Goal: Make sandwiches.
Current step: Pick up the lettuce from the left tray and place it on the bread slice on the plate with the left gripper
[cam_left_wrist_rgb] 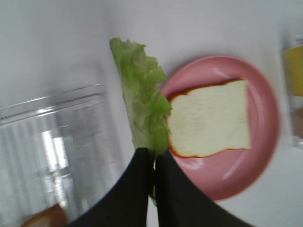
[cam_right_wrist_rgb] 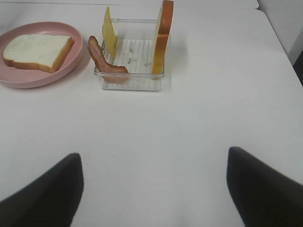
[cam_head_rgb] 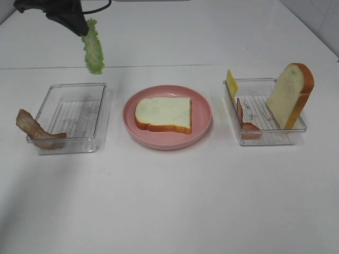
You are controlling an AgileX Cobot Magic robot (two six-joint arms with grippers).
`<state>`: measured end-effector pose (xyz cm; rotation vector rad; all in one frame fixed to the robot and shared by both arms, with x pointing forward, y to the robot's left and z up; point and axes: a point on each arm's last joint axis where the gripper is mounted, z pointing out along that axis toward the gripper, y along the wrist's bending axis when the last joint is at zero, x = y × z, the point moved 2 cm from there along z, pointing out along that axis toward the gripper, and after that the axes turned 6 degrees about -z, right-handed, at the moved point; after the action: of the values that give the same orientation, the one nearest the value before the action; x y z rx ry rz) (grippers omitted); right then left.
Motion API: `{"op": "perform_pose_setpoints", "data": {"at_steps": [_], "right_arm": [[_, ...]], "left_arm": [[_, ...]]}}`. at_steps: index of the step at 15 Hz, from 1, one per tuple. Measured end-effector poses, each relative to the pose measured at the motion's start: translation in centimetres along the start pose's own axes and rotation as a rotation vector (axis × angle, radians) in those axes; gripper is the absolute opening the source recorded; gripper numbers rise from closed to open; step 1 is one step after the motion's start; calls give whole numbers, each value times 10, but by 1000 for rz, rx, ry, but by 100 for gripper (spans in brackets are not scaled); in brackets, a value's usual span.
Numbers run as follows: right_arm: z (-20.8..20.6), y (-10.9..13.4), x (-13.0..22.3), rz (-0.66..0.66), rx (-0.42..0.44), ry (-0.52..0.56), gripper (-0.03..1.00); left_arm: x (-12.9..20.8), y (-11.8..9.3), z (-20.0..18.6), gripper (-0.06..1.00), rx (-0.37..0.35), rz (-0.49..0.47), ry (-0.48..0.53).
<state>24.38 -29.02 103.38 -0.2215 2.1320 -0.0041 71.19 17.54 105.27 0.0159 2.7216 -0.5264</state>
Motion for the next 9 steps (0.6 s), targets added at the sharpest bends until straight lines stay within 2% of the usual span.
{"op": "perform_pose_setpoints", "data": {"at_steps": [2, 5, 6, 9], "right_arm": [[0, 0, 0, 0, 0, 0, 78], [0, 0, 0, 0, 0, 0, 78], [0, 0, 0, 0, 0, 0, 78], [0, 0, 0, 0, 0, 0, 78]], "left_arm": [[-1, -23, 3, 3, 190, -9, -13], [6, -51, 28, 3, 341, -4, 28], [14, -64, 45, 3, 385, 10, 70], [39, -91, 92, 3, 425, 38, 175]]}}
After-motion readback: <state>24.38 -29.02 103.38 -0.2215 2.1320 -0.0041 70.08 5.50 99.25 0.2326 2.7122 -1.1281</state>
